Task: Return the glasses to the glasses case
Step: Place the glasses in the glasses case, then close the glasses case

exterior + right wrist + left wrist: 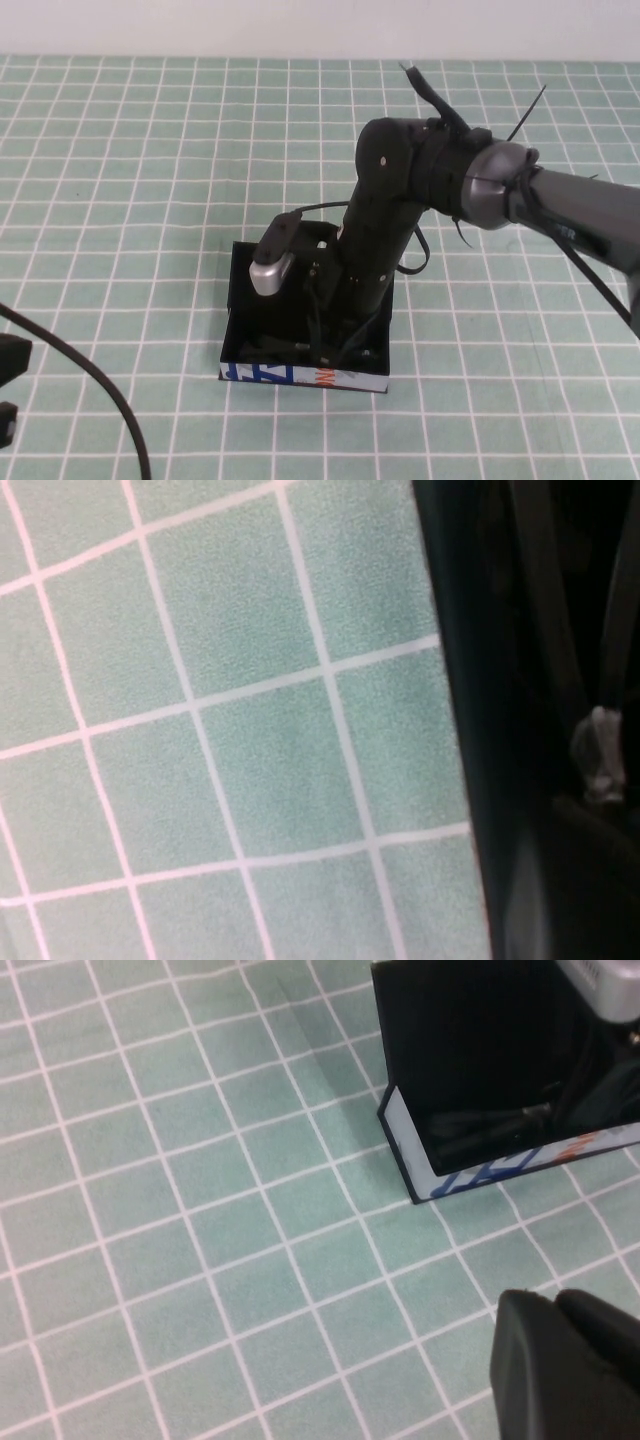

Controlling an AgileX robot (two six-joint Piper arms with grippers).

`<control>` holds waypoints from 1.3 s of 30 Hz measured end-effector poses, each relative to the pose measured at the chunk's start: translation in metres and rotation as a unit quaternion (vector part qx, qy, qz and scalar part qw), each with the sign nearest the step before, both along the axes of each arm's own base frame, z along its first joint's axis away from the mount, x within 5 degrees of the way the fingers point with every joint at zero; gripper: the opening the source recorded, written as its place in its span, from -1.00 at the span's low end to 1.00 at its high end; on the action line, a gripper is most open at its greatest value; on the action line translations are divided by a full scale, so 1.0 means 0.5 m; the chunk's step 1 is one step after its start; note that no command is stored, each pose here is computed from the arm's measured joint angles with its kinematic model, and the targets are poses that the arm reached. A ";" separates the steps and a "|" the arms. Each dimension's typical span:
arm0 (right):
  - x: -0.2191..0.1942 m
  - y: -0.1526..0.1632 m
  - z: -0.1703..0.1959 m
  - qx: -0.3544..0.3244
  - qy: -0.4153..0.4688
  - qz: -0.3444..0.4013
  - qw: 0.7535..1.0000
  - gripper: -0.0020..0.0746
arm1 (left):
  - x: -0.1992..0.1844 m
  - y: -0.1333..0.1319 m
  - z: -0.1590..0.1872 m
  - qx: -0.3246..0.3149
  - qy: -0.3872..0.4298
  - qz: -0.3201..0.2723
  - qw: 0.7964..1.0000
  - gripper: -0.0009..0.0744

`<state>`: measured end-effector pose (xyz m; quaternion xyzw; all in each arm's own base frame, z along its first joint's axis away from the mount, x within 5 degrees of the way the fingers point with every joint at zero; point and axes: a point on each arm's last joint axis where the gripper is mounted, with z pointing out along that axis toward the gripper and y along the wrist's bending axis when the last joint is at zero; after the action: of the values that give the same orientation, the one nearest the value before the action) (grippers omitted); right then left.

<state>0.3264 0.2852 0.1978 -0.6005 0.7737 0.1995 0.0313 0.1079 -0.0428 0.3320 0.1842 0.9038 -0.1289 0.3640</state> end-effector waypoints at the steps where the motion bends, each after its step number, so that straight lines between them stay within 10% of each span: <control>1: 0.001 0.000 -0.004 -0.001 0.002 0.000 1.000 -0.98 | 0.000 0.001 0.000 0.002 -0.002 0.000 1.000 -0.98; 17: 0.001 0.003 0.085 0.041 -0.046 -0.003 0.998 -0.98 | 0.008 0.001 0.005 0.002 -0.024 0.005 1.000 -0.98; 28: 0.022 -0.010 0.195 0.110 -0.089 -0.028 0.989 -0.98 | 0.057 -0.050 -0.013 -0.060 0.009 -0.103 0.993 -0.98; 39: 0.127 -0.105 0.207 0.147 -0.089 -0.275 0.946 -0.98 | 0.087 -0.085 -0.176 -0.130 0.076 -0.140 0.979 -0.98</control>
<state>0.3897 0.2328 0.3014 -0.3679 0.8651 0.2405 0.2417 0.1512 -0.0851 0.2438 0.2495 0.8696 -0.3086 0.2939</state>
